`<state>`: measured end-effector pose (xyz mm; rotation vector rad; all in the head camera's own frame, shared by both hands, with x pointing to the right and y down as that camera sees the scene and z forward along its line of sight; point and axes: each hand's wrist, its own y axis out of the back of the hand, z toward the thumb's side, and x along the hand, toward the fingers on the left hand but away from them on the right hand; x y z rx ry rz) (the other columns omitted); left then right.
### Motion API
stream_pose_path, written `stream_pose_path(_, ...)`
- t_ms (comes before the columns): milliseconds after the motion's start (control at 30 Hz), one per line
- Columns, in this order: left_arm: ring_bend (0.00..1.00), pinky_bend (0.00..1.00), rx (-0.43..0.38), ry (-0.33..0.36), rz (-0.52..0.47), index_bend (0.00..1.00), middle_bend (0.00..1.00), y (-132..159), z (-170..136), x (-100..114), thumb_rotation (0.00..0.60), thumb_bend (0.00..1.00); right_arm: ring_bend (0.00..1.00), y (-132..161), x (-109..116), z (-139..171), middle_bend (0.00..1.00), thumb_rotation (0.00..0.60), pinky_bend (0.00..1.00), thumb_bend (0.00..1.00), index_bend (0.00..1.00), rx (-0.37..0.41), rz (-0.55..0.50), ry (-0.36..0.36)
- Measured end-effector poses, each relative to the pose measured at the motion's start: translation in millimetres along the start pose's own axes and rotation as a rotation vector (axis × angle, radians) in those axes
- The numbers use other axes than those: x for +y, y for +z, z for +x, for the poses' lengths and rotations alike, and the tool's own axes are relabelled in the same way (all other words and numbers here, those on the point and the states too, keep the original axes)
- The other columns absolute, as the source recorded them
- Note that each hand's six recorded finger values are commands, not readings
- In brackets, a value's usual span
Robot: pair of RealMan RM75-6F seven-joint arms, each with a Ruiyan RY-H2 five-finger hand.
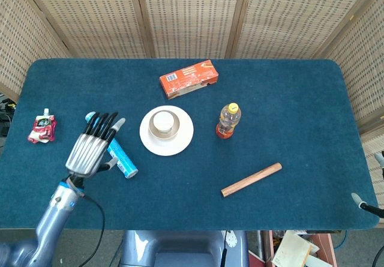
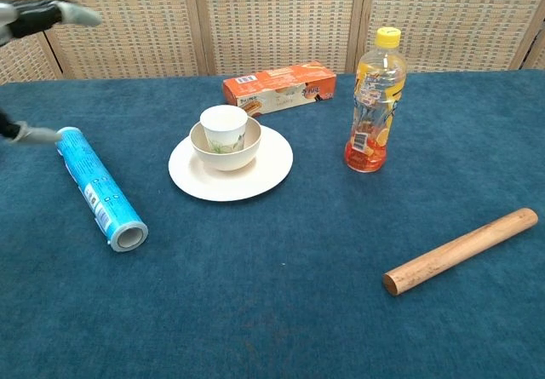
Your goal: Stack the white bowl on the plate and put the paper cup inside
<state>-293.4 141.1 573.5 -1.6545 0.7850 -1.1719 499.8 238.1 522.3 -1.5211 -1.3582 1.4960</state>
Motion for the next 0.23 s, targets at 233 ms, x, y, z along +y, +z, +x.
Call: stream_pose_path(233,0.00,0.00,0.112,0.027,0.026,0.00,0.00,-41.3,-75.2,-15.2,0.600,0.08,0.00,12.8,2.9,3.6,0.00,0.600,0.00,0.17,0.00,0.034,0.037,-0.042)
